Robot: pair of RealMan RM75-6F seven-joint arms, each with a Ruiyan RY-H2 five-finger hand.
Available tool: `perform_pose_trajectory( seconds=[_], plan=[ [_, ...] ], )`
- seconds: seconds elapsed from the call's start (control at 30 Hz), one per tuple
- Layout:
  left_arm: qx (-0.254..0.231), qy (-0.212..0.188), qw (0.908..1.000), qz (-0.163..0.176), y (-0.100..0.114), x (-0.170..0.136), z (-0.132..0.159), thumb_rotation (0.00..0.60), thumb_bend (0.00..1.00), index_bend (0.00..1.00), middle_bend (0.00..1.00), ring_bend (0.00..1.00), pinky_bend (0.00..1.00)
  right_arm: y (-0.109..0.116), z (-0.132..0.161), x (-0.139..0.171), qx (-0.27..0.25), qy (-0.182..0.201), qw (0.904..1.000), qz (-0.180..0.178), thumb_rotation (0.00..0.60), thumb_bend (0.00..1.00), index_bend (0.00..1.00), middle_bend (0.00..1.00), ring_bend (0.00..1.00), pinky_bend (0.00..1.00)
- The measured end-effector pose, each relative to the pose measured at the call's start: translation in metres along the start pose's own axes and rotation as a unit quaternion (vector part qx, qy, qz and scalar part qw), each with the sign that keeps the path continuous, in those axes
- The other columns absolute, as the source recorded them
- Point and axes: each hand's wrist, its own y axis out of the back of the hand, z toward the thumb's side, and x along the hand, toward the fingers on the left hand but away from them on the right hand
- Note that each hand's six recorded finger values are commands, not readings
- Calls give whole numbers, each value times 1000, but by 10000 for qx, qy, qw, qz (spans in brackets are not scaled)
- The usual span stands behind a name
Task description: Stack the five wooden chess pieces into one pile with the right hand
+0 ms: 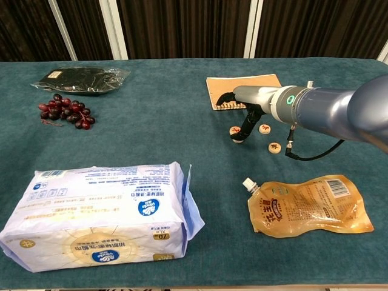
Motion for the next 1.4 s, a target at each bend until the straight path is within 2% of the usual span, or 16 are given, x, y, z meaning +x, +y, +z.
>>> perform_pose_trajectory(
  seconds=[1.17,1.4],
  plan=[
    [6,12,10000,11,1,0,-1,600,624,150,0,0,0,0,-5,-3,-44,-89,9999,-17,600,406,132,0,0,0],
    [1,20,10000,6,1,0,-2,600,624,150,0,0,0,15,-10,3,-87,-45,9999,-102,600,405,136,0,0,0]
  ],
)
